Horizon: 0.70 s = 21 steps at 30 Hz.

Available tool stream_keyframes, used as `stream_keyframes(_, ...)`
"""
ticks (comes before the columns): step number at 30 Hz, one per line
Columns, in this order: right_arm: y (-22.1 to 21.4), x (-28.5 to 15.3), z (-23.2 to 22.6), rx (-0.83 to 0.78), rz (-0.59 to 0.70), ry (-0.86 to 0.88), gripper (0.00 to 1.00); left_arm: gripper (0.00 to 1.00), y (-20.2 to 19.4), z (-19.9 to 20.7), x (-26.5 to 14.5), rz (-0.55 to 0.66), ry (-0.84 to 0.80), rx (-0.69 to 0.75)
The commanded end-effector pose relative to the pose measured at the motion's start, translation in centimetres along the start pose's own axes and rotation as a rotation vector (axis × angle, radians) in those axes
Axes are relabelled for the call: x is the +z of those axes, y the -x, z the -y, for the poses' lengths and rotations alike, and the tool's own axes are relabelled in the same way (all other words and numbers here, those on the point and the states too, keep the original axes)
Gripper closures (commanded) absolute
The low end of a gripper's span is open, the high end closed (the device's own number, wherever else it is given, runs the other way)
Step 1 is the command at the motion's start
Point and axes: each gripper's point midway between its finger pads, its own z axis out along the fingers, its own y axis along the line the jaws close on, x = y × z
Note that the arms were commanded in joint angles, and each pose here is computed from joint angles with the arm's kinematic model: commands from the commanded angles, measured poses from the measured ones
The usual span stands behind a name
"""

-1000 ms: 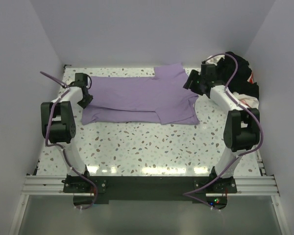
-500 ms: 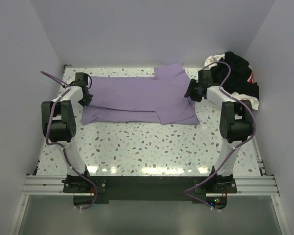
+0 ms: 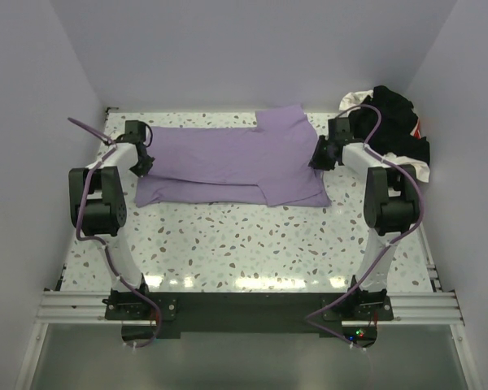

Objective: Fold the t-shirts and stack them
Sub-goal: Fold the tshirt

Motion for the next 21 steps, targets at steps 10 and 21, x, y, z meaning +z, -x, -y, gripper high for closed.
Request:
stream_keyframes(10, 0.6, -0.9, -0.6, 0.009, 0.007, 0.019, 0.92, 1.00, 2.3, 1.7, -2.3, 0.063, -0.085, 0.023)
stream_keyframes(21, 0.4, -5.7, -0.5, 0.032, 0.082, 0.028, 1.00, 1.00, 2.7, 0.2, -5.3, 0.101, -0.119, 0.041)
